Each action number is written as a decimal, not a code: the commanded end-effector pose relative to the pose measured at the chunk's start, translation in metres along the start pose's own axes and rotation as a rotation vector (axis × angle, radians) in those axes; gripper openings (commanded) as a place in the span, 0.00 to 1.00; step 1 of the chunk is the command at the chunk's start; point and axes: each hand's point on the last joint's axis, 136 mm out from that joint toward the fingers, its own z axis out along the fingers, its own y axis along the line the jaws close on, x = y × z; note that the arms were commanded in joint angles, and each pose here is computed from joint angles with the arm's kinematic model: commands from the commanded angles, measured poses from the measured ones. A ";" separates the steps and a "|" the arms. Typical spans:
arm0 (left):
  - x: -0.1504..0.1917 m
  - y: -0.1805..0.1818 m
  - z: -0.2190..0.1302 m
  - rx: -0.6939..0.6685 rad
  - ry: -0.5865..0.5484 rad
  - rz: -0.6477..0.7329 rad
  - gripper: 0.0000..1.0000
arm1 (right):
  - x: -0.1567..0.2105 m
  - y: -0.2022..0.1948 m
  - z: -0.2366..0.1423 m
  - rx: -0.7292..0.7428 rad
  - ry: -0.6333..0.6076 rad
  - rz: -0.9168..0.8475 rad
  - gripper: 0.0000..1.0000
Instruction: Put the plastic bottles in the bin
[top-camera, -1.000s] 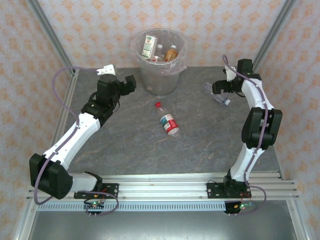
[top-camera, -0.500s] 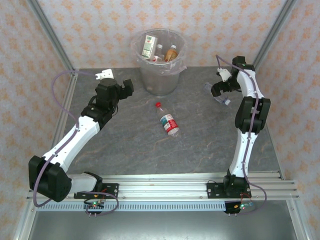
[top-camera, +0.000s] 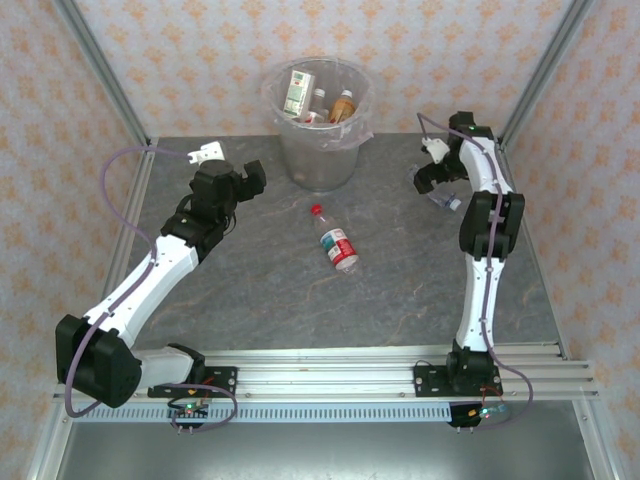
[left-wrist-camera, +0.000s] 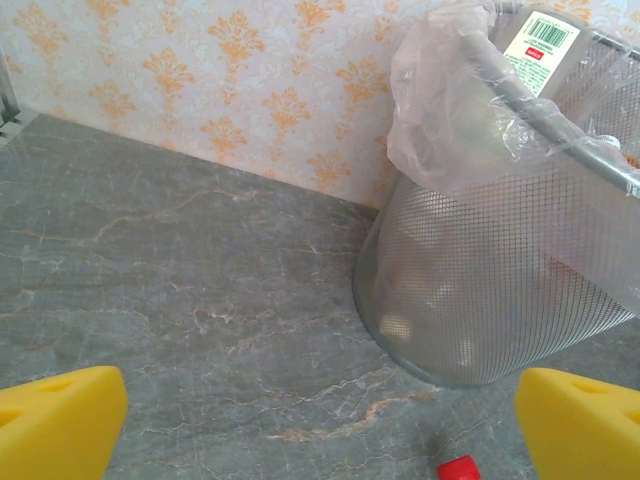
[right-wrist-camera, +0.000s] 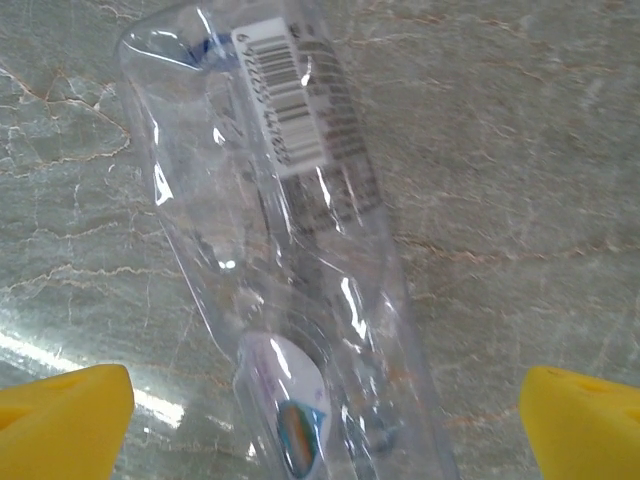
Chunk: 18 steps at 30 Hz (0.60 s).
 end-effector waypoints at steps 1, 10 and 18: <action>-0.003 0.012 -0.003 -0.051 -0.018 -0.014 1.00 | 0.007 0.003 0.011 0.027 0.071 -0.008 0.99; -0.001 0.010 -0.001 -0.042 -0.006 -0.017 1.00 | 0.009 0.022 0.024 -0.065 0.093 0.032 0.91; 0.003 0.006 0.003 -0.027 0.009 -0.030 1.00 | 0.013 0.024 0.044 -0.024 0.125 0.057 0.83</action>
